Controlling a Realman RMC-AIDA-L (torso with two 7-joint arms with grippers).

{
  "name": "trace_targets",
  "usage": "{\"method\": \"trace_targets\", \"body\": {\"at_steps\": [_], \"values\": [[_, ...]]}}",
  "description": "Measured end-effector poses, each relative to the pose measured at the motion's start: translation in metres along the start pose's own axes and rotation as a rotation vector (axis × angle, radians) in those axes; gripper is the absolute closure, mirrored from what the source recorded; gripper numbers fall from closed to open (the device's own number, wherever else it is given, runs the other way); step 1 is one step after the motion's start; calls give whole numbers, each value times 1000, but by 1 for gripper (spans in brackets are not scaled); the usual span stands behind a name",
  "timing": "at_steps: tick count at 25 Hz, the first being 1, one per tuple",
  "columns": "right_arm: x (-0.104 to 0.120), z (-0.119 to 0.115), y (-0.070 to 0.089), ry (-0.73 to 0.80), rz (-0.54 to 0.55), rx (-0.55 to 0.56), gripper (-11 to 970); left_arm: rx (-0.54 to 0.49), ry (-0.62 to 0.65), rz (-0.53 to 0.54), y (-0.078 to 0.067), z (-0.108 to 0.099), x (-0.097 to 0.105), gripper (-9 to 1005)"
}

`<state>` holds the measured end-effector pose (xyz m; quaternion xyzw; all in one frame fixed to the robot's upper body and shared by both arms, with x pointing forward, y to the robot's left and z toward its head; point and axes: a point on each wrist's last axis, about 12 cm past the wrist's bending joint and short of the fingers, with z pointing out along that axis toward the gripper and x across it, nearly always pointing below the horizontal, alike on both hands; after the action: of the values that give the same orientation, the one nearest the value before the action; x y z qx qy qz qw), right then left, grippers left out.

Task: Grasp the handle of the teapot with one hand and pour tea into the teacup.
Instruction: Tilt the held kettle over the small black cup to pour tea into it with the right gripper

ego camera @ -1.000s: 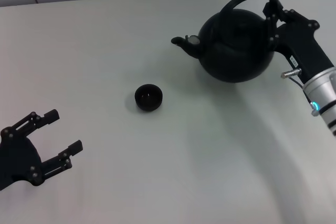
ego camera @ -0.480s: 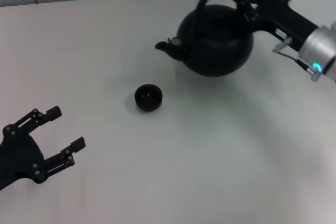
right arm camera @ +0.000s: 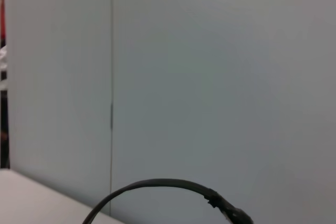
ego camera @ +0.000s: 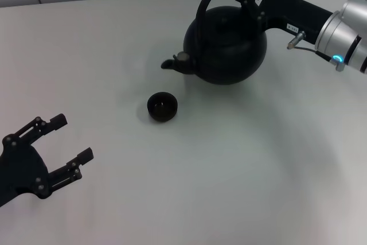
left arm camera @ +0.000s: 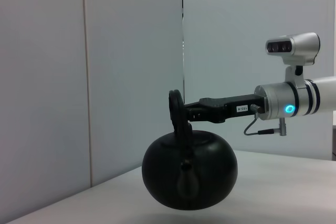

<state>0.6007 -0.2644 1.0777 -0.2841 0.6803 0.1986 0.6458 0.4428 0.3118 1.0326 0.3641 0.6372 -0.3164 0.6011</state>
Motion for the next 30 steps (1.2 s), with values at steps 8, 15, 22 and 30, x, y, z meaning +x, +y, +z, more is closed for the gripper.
{"method": "trace_targets", "body": {"at_steps": [8,15,22,30], "values": [[-9,5,0,-6,-228,-55,873,1,-2,1,0,1,0,191],[-17,14,2,0,-340,-112,873,-3,-7,4,1,1,-1,190],[-23,20,2,-3,-426,-138,873,-1,-10,9,3,4,-2,191],[-28,25,3,-8,-502,-161,873,2,-12,12,4,5,-3,190]]}}
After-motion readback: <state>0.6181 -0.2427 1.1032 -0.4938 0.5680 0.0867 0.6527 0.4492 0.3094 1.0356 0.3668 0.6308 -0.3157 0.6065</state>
